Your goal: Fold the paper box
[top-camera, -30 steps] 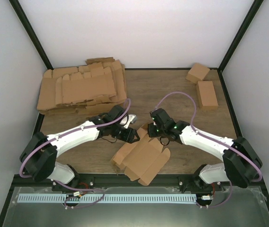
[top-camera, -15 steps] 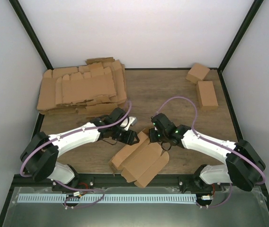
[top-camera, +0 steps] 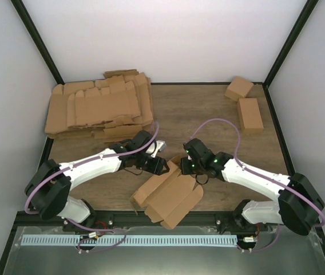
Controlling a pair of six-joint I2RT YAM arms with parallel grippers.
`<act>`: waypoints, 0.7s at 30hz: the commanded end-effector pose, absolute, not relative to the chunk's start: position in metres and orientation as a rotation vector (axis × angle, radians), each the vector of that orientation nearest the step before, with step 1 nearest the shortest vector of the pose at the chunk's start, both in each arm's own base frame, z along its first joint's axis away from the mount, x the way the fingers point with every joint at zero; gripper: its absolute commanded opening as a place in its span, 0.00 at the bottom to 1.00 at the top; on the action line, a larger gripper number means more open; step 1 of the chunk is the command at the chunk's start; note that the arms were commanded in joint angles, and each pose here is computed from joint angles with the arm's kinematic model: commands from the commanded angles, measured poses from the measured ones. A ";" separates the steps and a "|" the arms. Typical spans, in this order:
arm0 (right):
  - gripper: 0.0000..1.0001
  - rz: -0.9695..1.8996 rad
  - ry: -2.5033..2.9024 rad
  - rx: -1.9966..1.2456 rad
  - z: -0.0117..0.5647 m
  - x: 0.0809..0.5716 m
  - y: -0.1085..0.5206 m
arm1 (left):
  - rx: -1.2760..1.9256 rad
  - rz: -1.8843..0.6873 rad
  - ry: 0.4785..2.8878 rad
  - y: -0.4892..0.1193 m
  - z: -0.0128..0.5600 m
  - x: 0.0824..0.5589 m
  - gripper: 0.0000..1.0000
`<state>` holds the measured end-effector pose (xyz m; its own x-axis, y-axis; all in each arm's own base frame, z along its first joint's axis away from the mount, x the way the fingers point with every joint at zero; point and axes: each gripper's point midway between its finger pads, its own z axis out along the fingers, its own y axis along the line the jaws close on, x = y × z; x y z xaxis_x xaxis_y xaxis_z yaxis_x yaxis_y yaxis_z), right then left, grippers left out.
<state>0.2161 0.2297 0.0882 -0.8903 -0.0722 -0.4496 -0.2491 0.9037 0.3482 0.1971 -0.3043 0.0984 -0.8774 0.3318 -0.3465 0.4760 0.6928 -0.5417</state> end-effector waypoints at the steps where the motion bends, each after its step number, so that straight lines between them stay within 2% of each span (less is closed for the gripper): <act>1: 0.05 0.611 2.636 -0.224 0.097 0.209 0.239 | 0.639 -0.952 2.690 -0.306 0.092 0.196 0.52; 8: 0.01 0.616 2.673 -0.201 0.095 0.200 0.242 | 0.624 -0.941 2.702 -0.305 0.088 0.196 0.52; 21: 0.01 0.584 2.734 -0.160 0.083 0.179 0.248 | 0.621 -0.947 2.711 -0.306 0.082 0.192 0.51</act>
